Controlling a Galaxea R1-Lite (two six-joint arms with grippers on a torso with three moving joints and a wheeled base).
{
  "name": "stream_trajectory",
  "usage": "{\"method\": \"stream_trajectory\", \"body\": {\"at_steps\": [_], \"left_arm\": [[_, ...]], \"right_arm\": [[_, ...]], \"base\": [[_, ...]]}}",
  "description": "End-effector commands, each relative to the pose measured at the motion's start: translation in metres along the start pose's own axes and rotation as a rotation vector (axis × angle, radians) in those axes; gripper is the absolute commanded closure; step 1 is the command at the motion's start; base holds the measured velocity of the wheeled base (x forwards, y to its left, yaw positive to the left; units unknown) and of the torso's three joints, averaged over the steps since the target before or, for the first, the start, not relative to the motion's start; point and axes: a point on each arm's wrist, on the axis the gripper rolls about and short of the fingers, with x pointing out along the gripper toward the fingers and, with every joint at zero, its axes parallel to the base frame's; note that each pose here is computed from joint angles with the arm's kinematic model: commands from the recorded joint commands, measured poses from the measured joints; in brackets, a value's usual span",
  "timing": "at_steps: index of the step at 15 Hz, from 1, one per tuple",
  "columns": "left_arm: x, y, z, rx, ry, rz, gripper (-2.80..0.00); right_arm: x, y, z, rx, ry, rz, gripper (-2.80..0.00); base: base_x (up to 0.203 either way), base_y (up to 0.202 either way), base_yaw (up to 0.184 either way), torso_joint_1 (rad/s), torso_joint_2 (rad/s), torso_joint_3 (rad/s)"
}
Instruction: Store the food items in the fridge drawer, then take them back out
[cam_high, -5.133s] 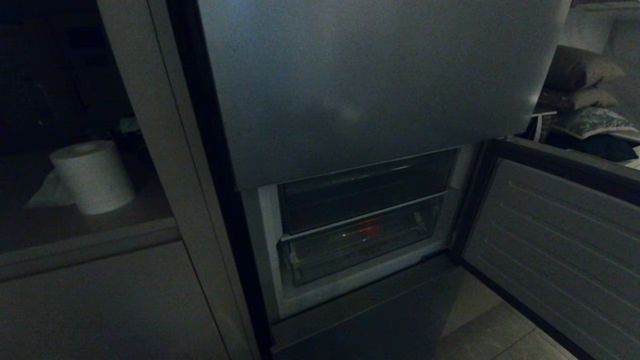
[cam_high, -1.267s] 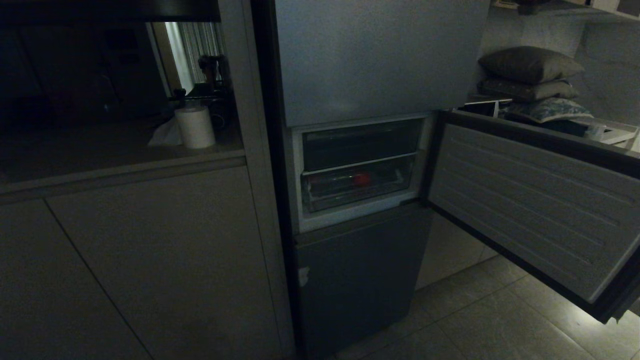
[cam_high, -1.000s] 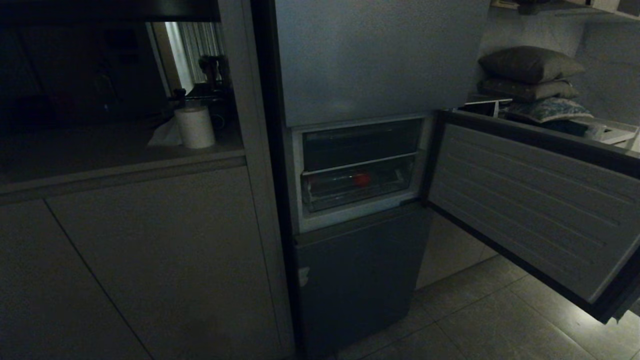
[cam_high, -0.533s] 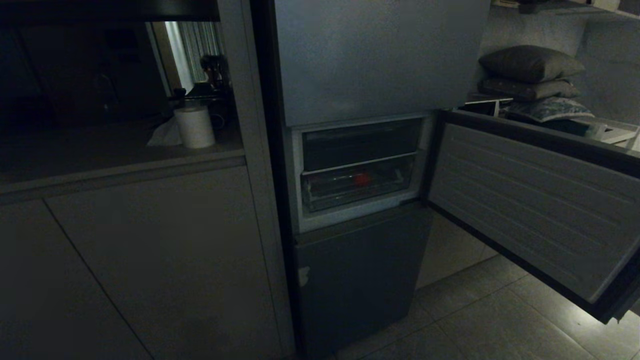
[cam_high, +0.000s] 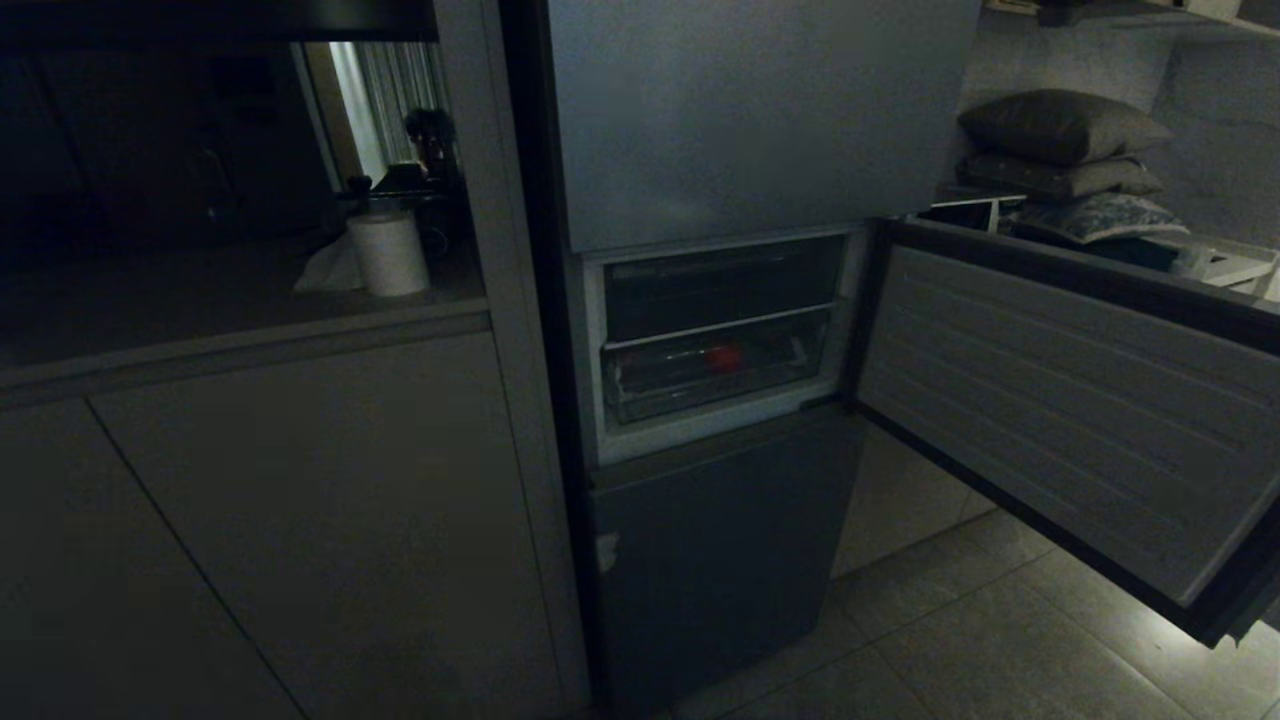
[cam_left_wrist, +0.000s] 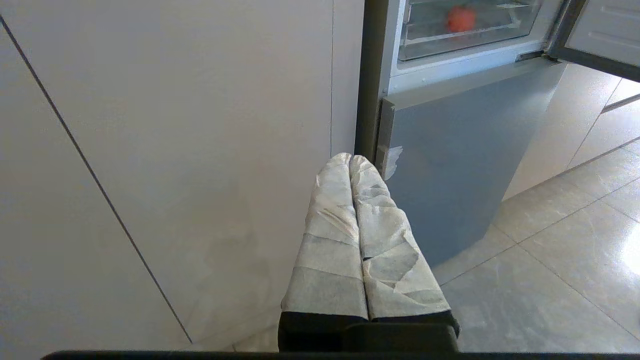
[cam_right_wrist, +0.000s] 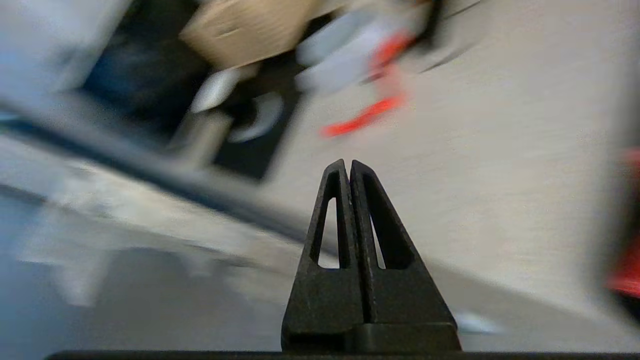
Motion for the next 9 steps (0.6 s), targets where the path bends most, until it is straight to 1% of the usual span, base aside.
{"method": "stream_trajectory", "body": {"at_steps": [1,3,6,7,9], "left_arm": [[0.0,0.0,0.0,-0.001,0.0,0.0,0.0],[0.0,0.0,0.0,-0.001,0.0,0.0,0.0],[0.0,0.0,0.0,-0.001,0.0,0.0,0.0],[0.0,0.0,0.0,-0.001,0.0,0.0,0.0],[0.0,0.0,0.0,-0.001,0.0,0.0,0.0]], "right_arm": [[0.013,-0.002,-0.005,0.052,0.042,0.065,0.0],[0.02,0.002,-0.011,0.09,0.057,0.106,0.0],[0.013,0.007,-0.017,0.099,0.104,0.151,0.0],[0.004,0.012,-0.02,0.097,0.113,0.16,0.0],[-0.029,0.031,-0.015,0.075,0.103,0.21,0.0]], "base": [[0.0,0.0,0.0,0.0,0.0,0.0],[0.0,0.0,0.0,0.0,0.0,0.0],[0.0,0.0,0.0,0.0,0.0,0.0],[0.0,0.0,0.0,0.0,0.0,0.0],[0.0,0.0,0.0,0.0,0.0,0.0]]}}
